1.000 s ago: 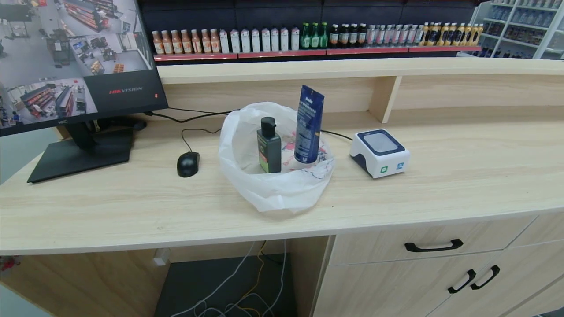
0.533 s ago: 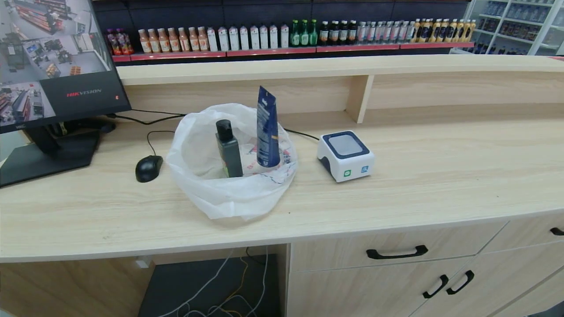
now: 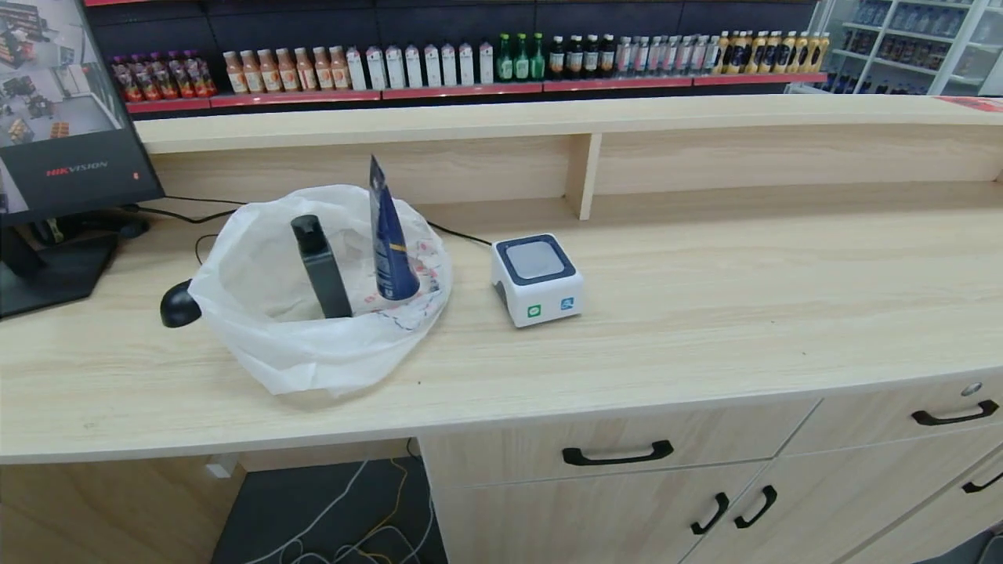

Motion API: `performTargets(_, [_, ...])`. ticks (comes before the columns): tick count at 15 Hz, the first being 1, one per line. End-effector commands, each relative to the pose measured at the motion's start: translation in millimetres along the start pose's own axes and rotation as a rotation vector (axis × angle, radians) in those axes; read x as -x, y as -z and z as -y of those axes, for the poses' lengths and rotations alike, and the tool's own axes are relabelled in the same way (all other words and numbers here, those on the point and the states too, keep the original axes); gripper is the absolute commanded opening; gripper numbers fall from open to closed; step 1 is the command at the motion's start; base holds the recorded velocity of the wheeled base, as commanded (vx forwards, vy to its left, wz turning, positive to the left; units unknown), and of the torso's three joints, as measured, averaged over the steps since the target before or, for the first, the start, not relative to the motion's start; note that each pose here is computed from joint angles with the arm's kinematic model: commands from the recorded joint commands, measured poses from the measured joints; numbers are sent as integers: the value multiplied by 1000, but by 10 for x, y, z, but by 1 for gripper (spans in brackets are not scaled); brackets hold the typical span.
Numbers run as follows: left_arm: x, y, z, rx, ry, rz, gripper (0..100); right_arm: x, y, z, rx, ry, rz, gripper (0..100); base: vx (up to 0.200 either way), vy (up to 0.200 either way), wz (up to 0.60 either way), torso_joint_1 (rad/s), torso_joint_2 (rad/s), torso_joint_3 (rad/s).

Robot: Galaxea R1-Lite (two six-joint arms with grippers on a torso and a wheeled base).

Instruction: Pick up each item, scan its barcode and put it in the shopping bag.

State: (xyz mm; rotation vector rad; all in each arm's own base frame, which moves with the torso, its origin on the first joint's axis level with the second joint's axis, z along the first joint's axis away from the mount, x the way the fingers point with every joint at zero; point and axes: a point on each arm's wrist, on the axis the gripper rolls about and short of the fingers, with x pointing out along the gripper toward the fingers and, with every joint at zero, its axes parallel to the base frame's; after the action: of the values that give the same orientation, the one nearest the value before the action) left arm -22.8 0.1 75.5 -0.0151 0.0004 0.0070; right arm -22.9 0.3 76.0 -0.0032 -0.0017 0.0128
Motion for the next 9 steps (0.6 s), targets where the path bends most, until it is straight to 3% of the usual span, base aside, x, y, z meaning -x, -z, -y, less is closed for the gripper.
performTargets(1, [0, 0, 0, 0, -1, 0, 100, -1, 0, 0, 0, -1, -2, 100, 0, -200, 0, 2, 2, 2])
performTargets(5, [0, 0, 0, 0, -1, 0, 100, -1, 0, 0, 0, -1, -2, 100, 0, -200, 0, 1, 2, 2])
performTargets(9, [0, 0, 0, -3, -1, 0, 100, -1, 0, 0, 0, -1, -2, 100, 0, 0, 0, 0, 0, 0])
